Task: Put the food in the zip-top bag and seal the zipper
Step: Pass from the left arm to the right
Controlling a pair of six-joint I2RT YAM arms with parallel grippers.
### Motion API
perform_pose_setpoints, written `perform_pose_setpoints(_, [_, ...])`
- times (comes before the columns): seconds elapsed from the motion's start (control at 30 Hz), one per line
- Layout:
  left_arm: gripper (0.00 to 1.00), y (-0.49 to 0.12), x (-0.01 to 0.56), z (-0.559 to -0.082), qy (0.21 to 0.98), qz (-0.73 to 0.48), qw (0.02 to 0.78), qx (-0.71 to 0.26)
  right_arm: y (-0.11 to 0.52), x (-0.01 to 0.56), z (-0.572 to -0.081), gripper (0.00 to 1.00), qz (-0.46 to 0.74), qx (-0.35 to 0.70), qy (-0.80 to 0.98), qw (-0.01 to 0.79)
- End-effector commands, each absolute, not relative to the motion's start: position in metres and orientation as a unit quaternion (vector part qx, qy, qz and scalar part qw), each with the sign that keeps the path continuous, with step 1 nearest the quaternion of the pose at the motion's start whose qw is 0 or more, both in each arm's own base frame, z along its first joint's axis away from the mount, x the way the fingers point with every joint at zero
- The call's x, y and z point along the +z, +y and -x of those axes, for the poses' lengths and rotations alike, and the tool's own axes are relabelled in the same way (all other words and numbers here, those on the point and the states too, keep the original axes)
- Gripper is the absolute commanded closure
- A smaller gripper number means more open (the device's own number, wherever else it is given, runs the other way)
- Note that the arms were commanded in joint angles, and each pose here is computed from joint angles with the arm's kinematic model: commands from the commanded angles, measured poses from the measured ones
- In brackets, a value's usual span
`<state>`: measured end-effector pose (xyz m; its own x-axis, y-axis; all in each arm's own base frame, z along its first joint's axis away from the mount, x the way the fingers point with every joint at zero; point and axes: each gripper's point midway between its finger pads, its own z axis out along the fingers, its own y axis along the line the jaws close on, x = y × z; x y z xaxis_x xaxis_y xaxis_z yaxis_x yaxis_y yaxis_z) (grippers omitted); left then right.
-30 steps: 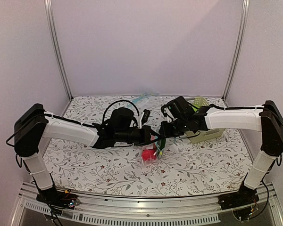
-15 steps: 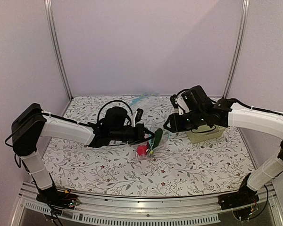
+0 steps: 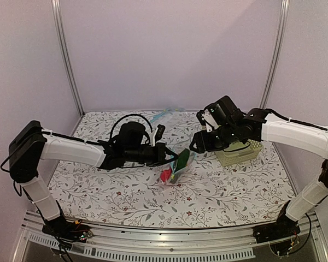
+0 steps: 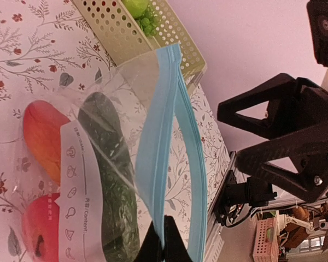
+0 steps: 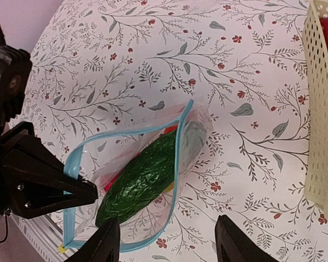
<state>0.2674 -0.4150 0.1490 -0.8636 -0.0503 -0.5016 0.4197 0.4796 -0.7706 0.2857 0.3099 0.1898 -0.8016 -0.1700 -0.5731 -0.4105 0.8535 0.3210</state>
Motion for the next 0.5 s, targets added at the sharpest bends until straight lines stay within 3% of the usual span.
perform_pose_setpoints(0.0, [1.00,-0.405,0.151,-0.268,0.832,-0.120,0.244,-0.484,0.312,0.172,-0.293,0.40,0.151,0.197,0.935,0.252])
perform_pose_setpoints(0.33, [1.00,-0.404,0.151,-0.266,0.834,-0.128,0.245,-0.477,0.324,0.160,-0.303,0.39,0.151,0.194,0.938,0.244])
perform_pose_setpoints(0.47, [1.00,-0.404,0.150,-0.266,0.835,-0.132,0.244,-0.474,0.327,0.156,-0.307,0.49,0.152,0.190,0.939,0.243])
